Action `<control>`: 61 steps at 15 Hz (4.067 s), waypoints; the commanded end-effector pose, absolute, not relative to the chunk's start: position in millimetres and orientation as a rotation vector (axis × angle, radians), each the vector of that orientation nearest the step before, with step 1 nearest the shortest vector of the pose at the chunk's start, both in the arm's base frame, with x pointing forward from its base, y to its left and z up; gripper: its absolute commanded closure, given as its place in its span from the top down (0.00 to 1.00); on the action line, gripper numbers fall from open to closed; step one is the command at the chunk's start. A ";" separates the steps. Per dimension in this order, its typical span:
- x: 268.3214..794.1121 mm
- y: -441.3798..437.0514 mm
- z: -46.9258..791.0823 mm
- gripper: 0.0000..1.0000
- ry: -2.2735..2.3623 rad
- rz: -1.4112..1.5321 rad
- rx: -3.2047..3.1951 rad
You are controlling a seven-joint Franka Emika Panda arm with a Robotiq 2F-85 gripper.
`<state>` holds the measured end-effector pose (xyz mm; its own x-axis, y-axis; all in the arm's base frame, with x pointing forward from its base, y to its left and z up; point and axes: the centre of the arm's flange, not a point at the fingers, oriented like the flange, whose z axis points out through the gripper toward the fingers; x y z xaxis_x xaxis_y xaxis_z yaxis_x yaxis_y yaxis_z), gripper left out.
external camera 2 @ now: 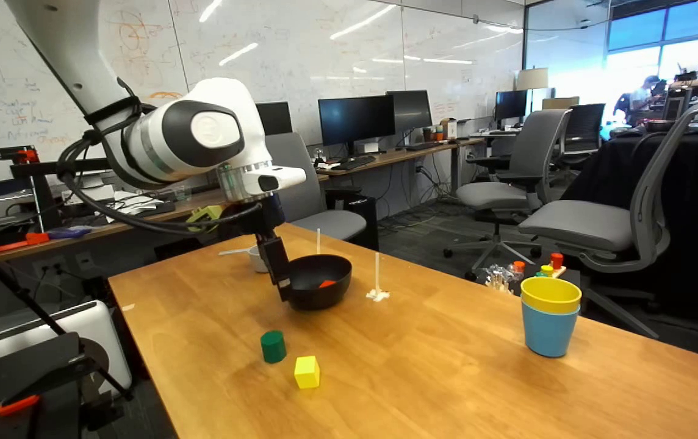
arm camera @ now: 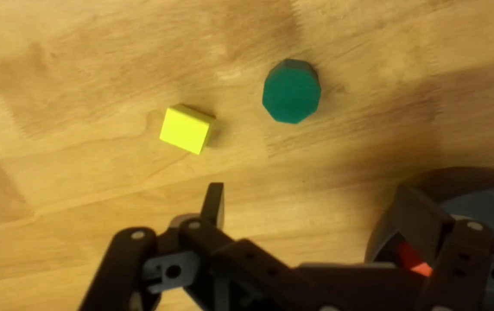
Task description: Move the blocks from the bowl to the table
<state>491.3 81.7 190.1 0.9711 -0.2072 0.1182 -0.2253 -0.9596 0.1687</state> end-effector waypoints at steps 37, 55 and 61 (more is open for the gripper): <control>640.4 150.1 134.0 1.00 0.395 -0.024 3.075; 635.8 147.9 103.8 0.46 0.406 -0.079 3.076; 636.1 151.1 102.4 0.08 0.416 -0.078 3.074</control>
<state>626.9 146.7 100.8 0.9661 0.2532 -0.0498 0.2558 -0.9652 0.0548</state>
